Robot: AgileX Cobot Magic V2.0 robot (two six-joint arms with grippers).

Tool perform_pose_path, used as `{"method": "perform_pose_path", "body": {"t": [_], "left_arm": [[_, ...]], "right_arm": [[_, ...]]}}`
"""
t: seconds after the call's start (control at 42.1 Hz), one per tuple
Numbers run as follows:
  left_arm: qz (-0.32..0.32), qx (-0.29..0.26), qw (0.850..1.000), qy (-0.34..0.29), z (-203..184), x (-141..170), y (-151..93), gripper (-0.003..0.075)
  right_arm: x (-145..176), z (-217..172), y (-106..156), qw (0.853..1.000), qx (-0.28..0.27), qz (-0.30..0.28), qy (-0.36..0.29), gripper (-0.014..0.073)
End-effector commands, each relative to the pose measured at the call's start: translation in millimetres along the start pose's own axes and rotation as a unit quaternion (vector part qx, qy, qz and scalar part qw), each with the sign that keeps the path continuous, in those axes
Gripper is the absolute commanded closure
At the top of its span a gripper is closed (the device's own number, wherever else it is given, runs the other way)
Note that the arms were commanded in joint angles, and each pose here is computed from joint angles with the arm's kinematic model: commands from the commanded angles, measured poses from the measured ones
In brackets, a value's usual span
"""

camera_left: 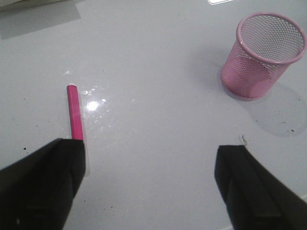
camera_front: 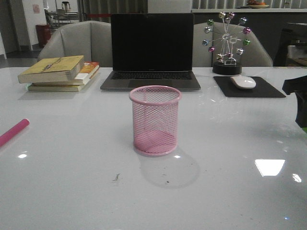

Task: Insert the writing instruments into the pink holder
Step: 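Grasp the green marker upright with the right gripper, then carry the green marker over the pink holder and drop it in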

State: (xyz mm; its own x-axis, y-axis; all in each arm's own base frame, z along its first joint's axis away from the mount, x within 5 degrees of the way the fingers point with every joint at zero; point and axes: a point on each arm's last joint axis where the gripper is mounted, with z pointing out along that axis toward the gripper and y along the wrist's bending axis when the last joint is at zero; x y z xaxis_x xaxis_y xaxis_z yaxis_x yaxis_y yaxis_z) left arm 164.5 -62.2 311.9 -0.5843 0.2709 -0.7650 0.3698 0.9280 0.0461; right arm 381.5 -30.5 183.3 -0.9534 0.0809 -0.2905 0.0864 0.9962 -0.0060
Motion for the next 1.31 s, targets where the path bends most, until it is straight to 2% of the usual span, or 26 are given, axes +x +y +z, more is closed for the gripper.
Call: {"method": "perform_pose_path", "body": {"t": [0.0,0.404,0.499,0.594,0.689,0.856,0.975,1.094,1.165,1.284], "left_arm": [[0.003,0.002,0.998,-0.058,-6.9,-16.3,-0.9,0.0119],[0.003,0.002,0.998,-0.059,-6.9,-16.5,-0.9,0.0119],[0.003,0.002,0.998,-0.059,-6.9,-16.5,-0.9,0.0119],[0.003,0.002,0.998,-0.059,-6.9,-16.5,-0.9,0.0119],[0.003,0.002,0.998,-0.059,-6.9,-16.5,-0.9,0.0119],[0.003,0.002,0.998,-0.059,-6.9,-16.5,-0.9,0.0119],[0.003,0.002,0.998,-0.059,-6.9,-16.5,-0.9,0.0119],[0.003,0.002,0.998,-0.059,-6.9,-16.5,-0.9,0.0119],[0.003,0.002,0.998,-0.059,-6.9,-16.5,-0.9,0.0119],[0.003,0.002,0.998,-0.059,-6.9,-16.5,-0.9,0.0119]], "right_arm": [[-14.5,-17.0,-2.5,0.999,0.000,0.000,-0.037,0.0085],[-17.0,-1.6,-1.9,1.000,-0.003,0.003,-0.022,0.0090],[-16.9,-1.6,-1.9,1.000,-0.003,0.003,-0.021,0.0169],[-16.6,-1.6,-1.9,1.000,-0.003,0.003,-0.020,0.0311],[-16.0,-1.5,-1.9,1.000,-0.003,0.003,-0.016,0.0400],[-15.7,-9.8,-1.9,1.000,-0.003,0.003,-0.020,0.0424],[-16.4,-34.4,3.2,0.998,-0.010,0.003,-0.065,0.0424],[-8.3,-67.8,14.8,0.989,-0.019,-0.009,-0.146,0.0424],[1.9,-89.7,26.0,0.978,-0.031,-0.020,-0.207,0.0424],[24.3,-128.1,48.6,0.947,-0.060,-0.044,-0.314,0.0424]]}}
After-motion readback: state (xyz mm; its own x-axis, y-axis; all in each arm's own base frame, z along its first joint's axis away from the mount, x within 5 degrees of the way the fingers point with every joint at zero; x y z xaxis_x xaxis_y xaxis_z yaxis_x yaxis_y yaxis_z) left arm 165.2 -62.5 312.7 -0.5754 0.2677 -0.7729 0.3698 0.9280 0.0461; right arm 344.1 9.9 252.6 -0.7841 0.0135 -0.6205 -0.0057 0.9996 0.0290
